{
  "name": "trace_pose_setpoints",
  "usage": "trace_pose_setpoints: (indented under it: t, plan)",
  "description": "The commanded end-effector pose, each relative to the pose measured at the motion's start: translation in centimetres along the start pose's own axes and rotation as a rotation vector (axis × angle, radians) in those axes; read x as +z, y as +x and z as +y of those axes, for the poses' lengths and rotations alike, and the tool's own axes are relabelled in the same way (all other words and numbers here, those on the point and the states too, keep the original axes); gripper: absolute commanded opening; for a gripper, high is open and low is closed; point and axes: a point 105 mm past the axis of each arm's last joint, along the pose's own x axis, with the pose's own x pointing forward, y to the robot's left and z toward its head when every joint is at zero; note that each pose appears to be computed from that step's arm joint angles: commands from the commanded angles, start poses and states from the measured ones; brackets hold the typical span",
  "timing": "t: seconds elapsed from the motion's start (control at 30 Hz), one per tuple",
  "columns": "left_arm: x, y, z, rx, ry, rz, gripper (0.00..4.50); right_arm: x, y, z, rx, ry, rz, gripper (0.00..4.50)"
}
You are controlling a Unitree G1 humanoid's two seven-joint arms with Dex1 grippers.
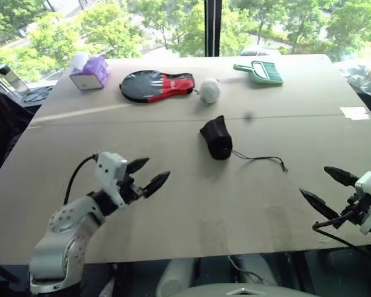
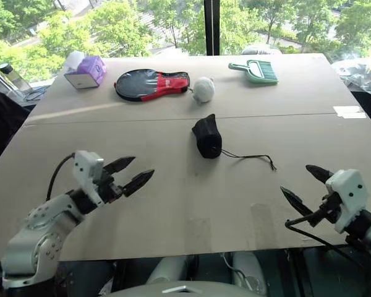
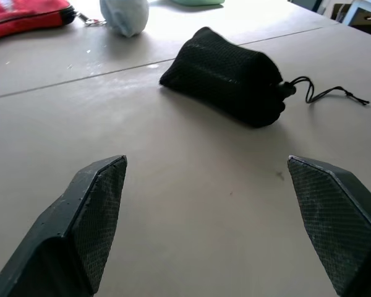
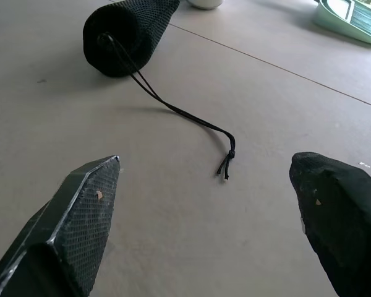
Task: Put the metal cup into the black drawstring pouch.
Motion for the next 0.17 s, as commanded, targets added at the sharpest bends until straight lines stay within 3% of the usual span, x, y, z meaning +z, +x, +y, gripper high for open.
trace_pose_setpoints:
  t: [0.03,0.17]
  plan:
    - [2.10,-0.67,-0.27,0.013,0.052,-0.077,4.27,0.14,-1.15,-0.58,-0.064,-0.047,-0.008,4.44]
    - [1.99,-0.82,-0.40,0.019,0.041,-0.081,4.27,-0.58,-1.52,-0.87,-0.097,-0.063,0.014,4.44]
